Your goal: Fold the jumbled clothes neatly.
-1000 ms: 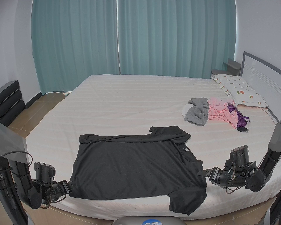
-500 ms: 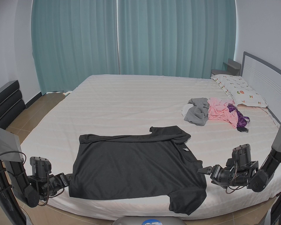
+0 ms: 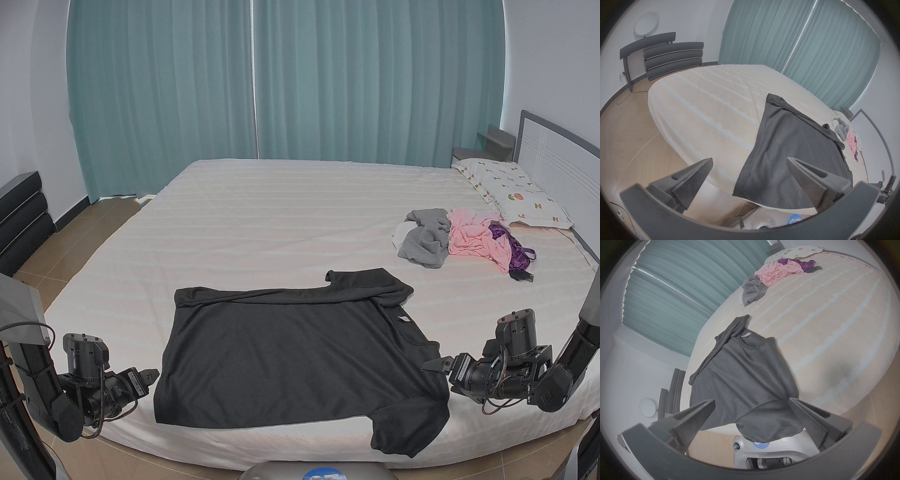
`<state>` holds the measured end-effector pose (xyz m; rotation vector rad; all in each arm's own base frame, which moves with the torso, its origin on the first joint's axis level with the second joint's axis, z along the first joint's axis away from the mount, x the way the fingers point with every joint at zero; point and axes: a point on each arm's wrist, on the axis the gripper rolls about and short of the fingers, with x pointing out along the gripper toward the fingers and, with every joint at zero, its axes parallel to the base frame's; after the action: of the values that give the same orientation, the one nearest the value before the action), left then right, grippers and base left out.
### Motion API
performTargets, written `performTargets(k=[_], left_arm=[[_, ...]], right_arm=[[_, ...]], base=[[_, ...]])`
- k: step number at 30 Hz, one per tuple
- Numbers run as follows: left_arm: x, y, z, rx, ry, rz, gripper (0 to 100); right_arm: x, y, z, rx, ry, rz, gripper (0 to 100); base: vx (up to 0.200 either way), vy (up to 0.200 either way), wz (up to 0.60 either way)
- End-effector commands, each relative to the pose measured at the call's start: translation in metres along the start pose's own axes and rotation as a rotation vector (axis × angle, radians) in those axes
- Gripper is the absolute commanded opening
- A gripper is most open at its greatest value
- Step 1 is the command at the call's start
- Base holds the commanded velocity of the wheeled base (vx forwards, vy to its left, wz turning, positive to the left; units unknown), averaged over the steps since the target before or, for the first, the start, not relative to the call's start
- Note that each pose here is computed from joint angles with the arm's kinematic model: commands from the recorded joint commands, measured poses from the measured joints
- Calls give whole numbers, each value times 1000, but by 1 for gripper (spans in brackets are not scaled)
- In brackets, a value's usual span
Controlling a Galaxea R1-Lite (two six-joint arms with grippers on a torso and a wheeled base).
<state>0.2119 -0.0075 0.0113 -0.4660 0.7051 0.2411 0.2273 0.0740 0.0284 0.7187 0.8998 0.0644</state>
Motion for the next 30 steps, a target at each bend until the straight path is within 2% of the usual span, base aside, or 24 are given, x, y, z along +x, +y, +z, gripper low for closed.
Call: performTargets(k=[1,6,15,18,22,28,30], left_arm=[[0,-1,1,-17,-3,-5,100],[2,-10,0,-53,-6,-38,100],[2,-12,0,-63,-7,-49,100],[2,-13,2,-66,-16,-52,100],[13,-22,17,-125,-70,-81,100],[30,-39,40,-138,-117,-118,100],[42,-46,49,-138,-103,-113,100]], right_arm=[[0,0,0,0,2,-1,100],[0,0,0,0,1,-2,100],[0,0,0,0,0,-1,100],[-1,0,0,-1,-2,1,100],[0,-1,-1,2,4,-6,100],[0,0,0,13,0,-1,100],[0,0,0,15,0,1,100]], base=[[0,0,0],[0,0,0],[200,0,0],[0,0,0],[0,0,0],[0,0,0],[0,0,0]])
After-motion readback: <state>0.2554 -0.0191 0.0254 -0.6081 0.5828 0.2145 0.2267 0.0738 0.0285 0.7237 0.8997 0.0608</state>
